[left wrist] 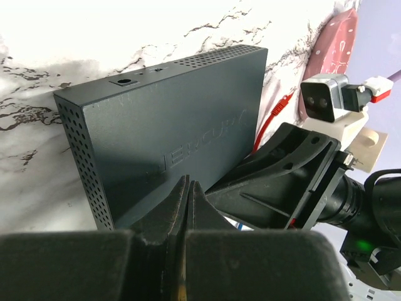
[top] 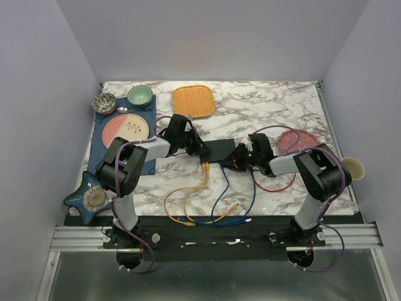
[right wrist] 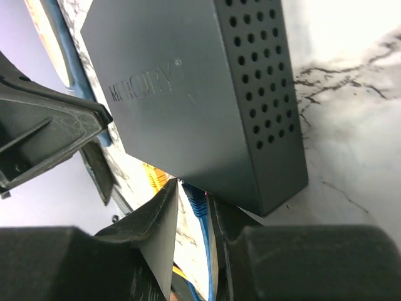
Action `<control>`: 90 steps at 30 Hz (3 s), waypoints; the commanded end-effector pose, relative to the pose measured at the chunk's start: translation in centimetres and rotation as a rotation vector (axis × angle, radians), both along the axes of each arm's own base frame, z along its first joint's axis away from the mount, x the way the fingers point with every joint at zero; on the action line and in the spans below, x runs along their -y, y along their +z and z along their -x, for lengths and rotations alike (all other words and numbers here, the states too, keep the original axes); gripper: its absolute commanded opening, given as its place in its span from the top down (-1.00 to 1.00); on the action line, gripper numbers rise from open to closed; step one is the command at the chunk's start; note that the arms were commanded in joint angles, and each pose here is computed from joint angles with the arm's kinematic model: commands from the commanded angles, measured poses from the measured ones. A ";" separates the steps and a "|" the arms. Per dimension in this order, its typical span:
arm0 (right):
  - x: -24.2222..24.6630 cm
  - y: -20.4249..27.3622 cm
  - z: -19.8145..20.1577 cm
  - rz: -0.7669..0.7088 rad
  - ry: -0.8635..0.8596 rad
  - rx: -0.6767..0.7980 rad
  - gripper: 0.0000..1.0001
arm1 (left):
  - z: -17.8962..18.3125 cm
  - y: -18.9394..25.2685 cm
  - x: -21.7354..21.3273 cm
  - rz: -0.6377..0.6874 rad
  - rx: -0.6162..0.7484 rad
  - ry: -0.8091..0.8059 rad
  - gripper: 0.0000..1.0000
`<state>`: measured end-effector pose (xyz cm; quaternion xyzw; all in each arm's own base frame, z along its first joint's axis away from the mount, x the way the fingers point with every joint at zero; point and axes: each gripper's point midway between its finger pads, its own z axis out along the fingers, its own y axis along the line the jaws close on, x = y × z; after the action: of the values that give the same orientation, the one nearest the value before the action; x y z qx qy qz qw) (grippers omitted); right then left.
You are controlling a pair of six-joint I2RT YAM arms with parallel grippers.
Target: Pull the plug from the switch port
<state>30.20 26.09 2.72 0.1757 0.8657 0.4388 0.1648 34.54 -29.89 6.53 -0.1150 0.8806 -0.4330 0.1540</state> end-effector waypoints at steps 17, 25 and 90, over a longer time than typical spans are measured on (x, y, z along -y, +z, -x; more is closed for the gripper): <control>-0.1 -0.7 -1.3 -0.069 -0.125 -0.037 0.51 | 1.1 -0.6 0.7 0.013 -0.016 -0.046 0.92; 0.0 -1.5 -0.7 -0.062 -0.112 -0.044 0.82 | 1.3 -0.6 1.0 0.018 -0.021 -0.056 0.92; 0.4 -4.7 4.8 0.106 0.254 -0.094 0.99 | 7.0 -3.6 -0.2 -0.234 -0.119 -0.208 1.00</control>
<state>28.90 27.21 1.99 0.0658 0.8711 0.4650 0.1433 27.34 -31.06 4.16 -0.0308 0.9188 -0.3874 0.0691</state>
